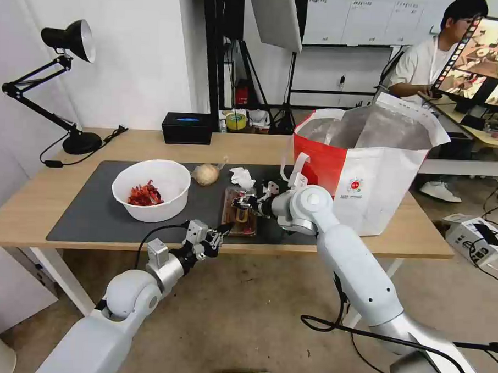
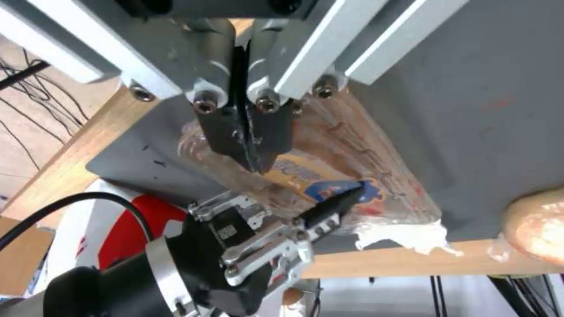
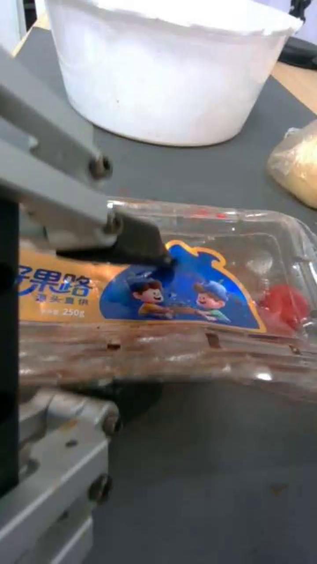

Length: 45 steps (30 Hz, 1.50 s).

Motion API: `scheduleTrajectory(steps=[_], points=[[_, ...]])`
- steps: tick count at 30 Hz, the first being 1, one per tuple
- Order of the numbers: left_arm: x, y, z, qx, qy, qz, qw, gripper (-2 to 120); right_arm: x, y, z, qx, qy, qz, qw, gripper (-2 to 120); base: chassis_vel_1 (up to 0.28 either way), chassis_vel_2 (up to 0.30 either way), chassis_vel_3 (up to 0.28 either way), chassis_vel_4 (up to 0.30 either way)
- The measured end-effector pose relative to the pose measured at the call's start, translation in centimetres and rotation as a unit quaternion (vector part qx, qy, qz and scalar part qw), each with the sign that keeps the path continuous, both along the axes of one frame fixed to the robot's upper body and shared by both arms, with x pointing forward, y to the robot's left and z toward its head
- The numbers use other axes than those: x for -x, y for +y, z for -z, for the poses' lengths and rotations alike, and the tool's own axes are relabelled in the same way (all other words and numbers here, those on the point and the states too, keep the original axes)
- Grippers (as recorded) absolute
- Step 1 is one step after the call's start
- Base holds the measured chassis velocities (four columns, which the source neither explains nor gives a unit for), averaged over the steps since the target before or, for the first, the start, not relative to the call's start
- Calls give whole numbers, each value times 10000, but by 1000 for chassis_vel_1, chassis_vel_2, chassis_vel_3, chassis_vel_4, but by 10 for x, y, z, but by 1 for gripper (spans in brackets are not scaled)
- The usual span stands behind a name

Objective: Pick up the trash from the table and place it into the takeout bag.

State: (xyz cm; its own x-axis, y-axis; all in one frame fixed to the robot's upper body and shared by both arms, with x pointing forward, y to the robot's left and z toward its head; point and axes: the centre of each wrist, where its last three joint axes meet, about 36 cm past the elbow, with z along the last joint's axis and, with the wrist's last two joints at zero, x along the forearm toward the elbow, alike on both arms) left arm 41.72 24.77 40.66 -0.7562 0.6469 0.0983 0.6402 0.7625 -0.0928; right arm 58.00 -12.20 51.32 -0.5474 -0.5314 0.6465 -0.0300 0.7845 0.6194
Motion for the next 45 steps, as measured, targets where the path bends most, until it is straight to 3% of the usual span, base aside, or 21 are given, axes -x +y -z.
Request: scheduleTrajectory(steps=[4, 6, 9, 14, 24, 34, 39, 41, 43, 45], points=[[2, 4, -2, 0, -19, -43, 10000, 0, 1, -1, 1, -18, 2, -3, 10000, 18, 0, 0, 0, 0], [4, 12, -5, 25, -43, -123, 9999, 0, 2, -3, 0, -45, -12, 5, 10000, 6, 0, 0, 0, 0], [8, 19, -8, 33, -65, -207, 9998, 0, 2, -4, -3, -81, -45, 2, 10000, 0, 0, 0, 0, 0], [23, 43, -14, 48, -118, -519, 9986, 0, 4, -6, -11, -180, -156, -2, 9997, 0, 0, 0, 0, 0], [56, 56, -18, 158, -122, -929, 9955, 1, 17, -20, -33, -424, -502, 3, 9978, 0, 0, 0, 0, 0], [103, 63, -14, 436, -55, -1545, 9870, 36, 56, -51, -68, -934, -1238, -119, 9878, 0, 0, 0, 0, 0], [119, 72, -13, 437, -41, -1831, 9821, 54, 72, -65, -82, -1088, -2034, 66, 9730, 0, 0, 0, 0, 0], [127, 74, -10, 456, -6, -1959, 9796, 65, 79, -73, -92, -1005, -2905, 422, 9507, 0, 0, 0, 0, 0], [128, 74, -10, 457, -1, -1966, 9794, 68, 79, -74, -94, -995, -2982, 463, 9482, 0, 0, 0, 0, 0], [132, 72, -6, 500, 35, -1997, 9786, 80, 78, -82, -110, -859, -3668, 948, 9215, 0, 0, 0, 0, 0]])
